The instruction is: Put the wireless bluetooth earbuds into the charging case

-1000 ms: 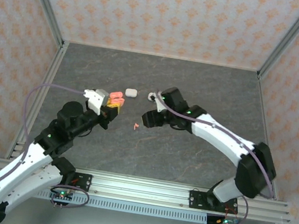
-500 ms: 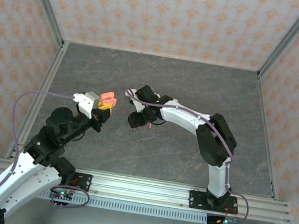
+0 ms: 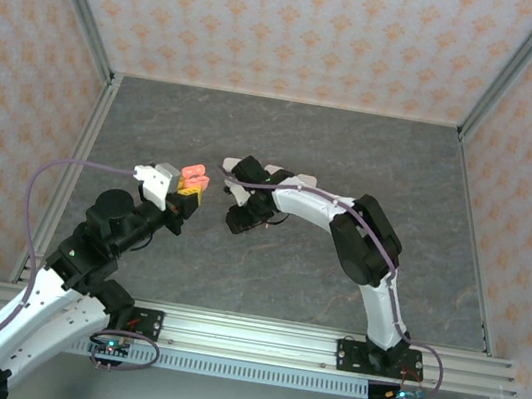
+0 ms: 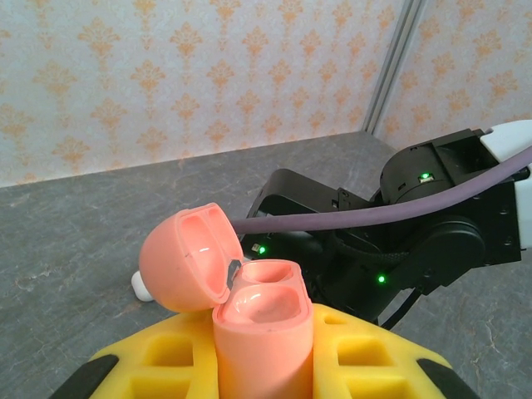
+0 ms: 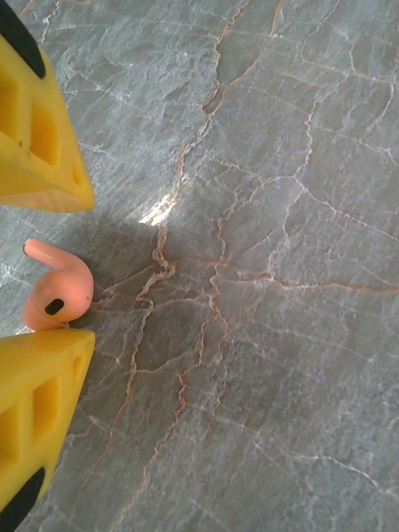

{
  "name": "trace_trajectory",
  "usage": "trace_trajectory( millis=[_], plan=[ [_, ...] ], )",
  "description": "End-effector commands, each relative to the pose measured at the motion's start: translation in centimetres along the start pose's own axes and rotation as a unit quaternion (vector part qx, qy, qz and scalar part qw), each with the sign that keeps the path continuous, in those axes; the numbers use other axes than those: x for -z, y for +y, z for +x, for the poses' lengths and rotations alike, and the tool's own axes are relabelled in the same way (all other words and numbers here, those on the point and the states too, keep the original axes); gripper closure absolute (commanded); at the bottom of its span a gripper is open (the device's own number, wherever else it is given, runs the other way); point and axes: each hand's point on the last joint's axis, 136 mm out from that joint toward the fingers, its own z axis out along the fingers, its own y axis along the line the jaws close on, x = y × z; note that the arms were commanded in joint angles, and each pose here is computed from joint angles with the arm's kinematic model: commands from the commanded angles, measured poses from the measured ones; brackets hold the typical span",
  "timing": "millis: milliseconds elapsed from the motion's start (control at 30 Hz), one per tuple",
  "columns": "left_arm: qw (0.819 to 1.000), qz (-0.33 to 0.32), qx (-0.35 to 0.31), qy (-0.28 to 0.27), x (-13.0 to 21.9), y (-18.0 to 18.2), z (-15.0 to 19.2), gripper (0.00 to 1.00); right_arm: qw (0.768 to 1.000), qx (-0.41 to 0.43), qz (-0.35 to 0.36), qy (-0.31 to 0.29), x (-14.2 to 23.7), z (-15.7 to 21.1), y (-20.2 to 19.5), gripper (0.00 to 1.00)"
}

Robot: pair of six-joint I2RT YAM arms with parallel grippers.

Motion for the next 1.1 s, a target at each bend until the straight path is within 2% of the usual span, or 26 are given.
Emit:
trace_trajectory(
  millis=[0, 200, 333, 533, 800, 1067],
  plan=[
    [1.0, -0.001, -0.004, -0.005, 0.1, -0.1, -0.6, 1.0, 0.999, 0.006, 0.006, 0.031, -0.5, 1.3, 0.0, 0.61],
    [1.0, -0.002, -0.004, -0.005, 0.1, -0.1, -0.6, 1.0, 0.999, 0.007, 0.008, 0.05, -0.9, 2.3, -0.2, 0.67],
    [1.0, -0.003, -0.004, -0.004, 0.1, -0.1, -0.6, 1.0, 0.998, 0.004, 0.007, 0.055, -1.1, 2.7, -0.2, 0.75],
    [1.0, 0.002, -0.004, -0.003, 0.0, -0.2, -0.6, 1.0, 0.999, 0.007, 0.013, 0.036, 0.0, 1.8, -0.1, 0.81],
    [1.0, 0.024, -0.004, -0.014, -0.3, -1.0, -1.3, 1.0, 0.999, -0.008, 0.006, -0.048, 4.7, -1.0, 0.0, 0.81],
    [0.997, 0.073, 0.002, -0.02, -1.3, -2.7, -1.6, 1.0, 0.984, -0.041, -0.005, -0.174, 13.4, -2.9, -0.9, 0.82]
  ],
)
